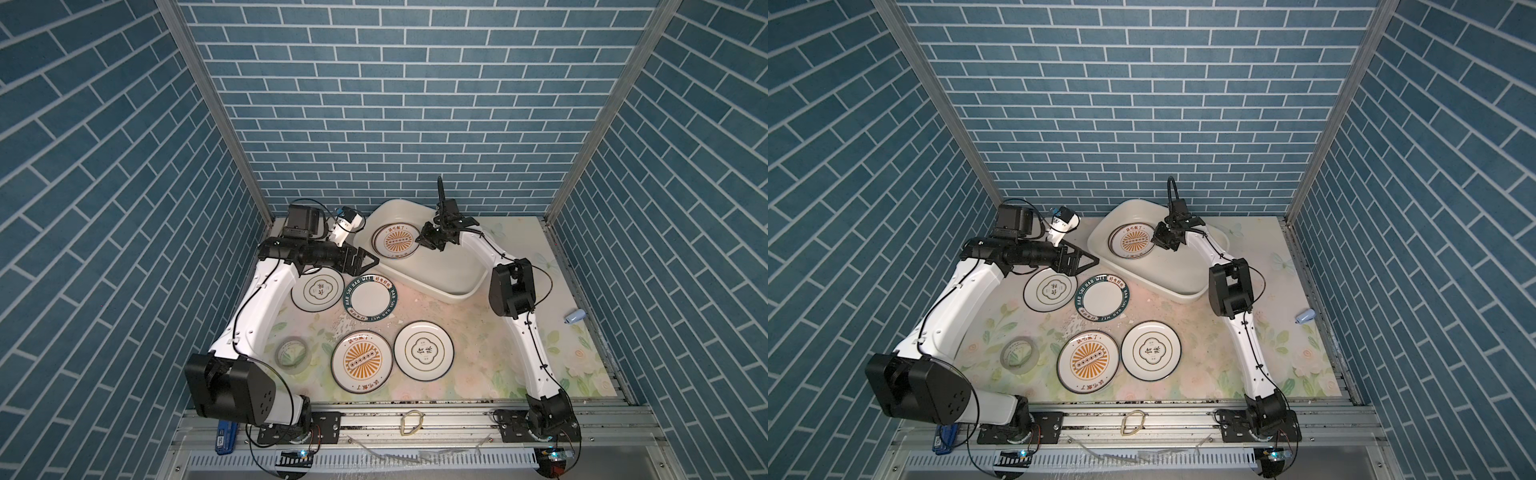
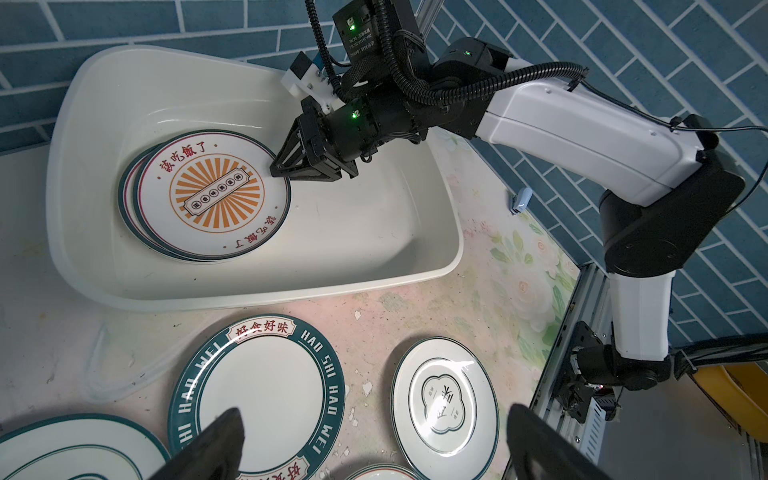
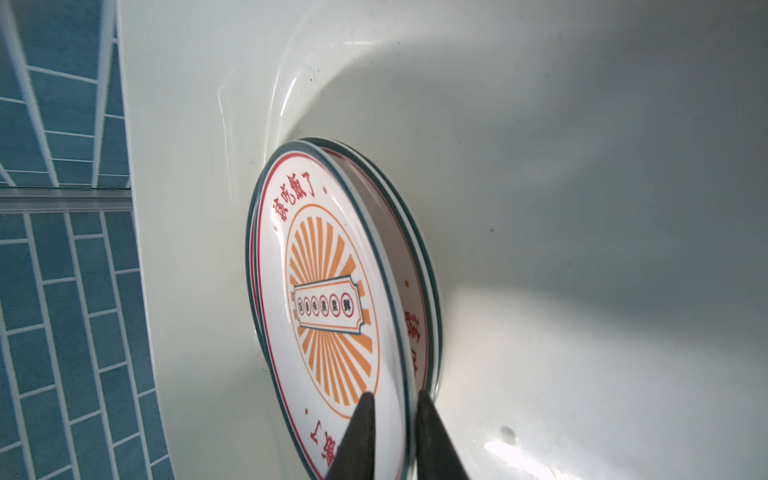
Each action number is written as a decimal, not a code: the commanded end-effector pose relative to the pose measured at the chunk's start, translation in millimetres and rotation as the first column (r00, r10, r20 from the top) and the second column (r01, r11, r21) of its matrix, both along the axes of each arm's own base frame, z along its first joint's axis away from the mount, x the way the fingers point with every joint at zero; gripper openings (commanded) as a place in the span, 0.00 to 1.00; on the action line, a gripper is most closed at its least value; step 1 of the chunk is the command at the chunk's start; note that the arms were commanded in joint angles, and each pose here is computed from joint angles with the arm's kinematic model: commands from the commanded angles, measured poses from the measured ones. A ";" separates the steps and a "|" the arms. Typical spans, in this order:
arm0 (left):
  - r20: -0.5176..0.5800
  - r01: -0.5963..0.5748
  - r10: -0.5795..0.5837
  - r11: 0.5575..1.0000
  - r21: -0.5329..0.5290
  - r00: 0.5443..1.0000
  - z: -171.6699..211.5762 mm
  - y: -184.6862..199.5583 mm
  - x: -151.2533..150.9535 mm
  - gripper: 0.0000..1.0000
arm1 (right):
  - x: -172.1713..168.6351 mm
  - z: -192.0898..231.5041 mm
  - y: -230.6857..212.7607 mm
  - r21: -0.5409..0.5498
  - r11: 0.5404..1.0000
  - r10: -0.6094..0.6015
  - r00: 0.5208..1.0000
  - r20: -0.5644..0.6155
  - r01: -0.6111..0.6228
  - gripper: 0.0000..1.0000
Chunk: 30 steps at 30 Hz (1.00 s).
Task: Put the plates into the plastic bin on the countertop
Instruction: 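Lower the orange sunburst plate onto the plates stacked in the bin, then open the right gripper and pull it back out of the bin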
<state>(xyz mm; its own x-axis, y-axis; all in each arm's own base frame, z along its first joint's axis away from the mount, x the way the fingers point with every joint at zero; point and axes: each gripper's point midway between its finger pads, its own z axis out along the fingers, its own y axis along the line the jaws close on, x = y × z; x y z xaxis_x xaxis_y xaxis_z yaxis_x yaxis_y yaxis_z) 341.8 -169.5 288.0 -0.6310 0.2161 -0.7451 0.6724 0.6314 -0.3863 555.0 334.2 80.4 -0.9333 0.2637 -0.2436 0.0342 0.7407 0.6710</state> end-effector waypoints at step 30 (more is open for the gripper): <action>0.014 -0.002 0.002 1.000 -0.004 1.000 4.0 0.7 5.0 0.99 | 0.3 17.0 -8.6 -0.014 1.000 0.014 1.000 0.026 -0.014 0.21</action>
